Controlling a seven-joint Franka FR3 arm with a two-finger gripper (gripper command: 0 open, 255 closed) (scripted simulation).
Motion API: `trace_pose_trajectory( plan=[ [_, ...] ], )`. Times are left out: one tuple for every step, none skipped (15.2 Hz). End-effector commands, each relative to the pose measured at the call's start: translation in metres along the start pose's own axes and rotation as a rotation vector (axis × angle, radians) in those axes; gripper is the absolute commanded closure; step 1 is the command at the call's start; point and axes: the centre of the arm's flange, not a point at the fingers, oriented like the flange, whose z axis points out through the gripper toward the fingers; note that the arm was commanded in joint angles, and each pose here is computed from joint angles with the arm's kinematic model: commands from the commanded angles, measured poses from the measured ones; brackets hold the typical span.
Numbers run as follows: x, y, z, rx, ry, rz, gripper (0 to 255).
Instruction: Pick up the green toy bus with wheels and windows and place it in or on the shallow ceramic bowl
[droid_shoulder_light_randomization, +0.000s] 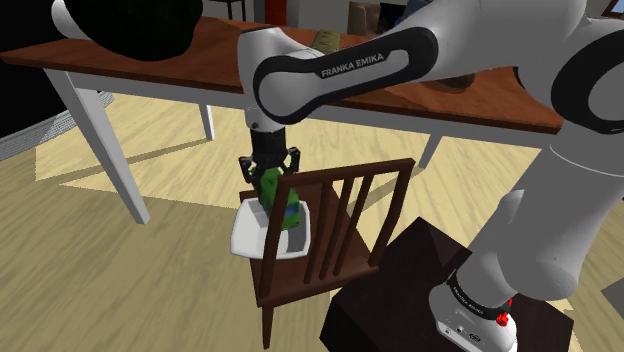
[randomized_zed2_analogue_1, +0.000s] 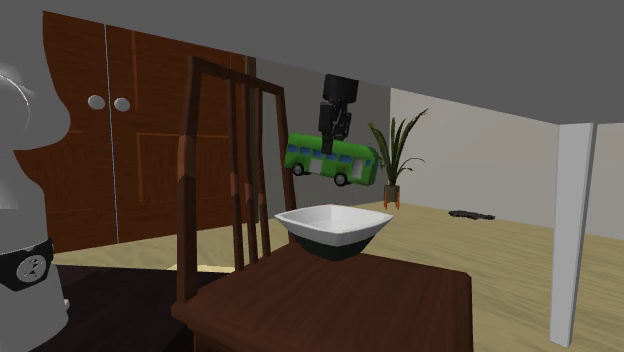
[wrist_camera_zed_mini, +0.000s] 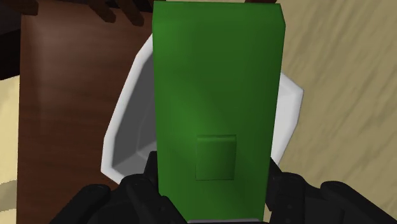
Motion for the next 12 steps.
trace_pose_trajectory(
  plan=[
    [0.002,-0.002,0.009,0.001,0.001,0.000,255],
    [0.003,-0.002,0.014,0.001,0.001,0.000,255],
    [0.003,-0.002,0.020,0.001,0.001,0.000,255],
    [0.004,-0.002,0.025,0.001,0.001,0.000,255],
    [0.005,-0.002,0.030,0.001,0.001,0.000,255],
    [0.005,-0.002,0.035,0.001,0.001,0.000,255],
    [0.006,-0.002,0.040,0.001,0.001,0.000,255],
    [0.007,-0.003,0.046,0.001,0.001,0.000,255],
    [0.007,-0.003,0.051,0.001,0.001,0.000,255],
    [0.008,-0.003,0.056,0.001,0.001,0.000,255],
    [0.009,-0.003,0.061,0.001,0.001,0.000,255],
    [0.010,-0.003,0.067,0.001,0.001,0.000,255]
  ],
)
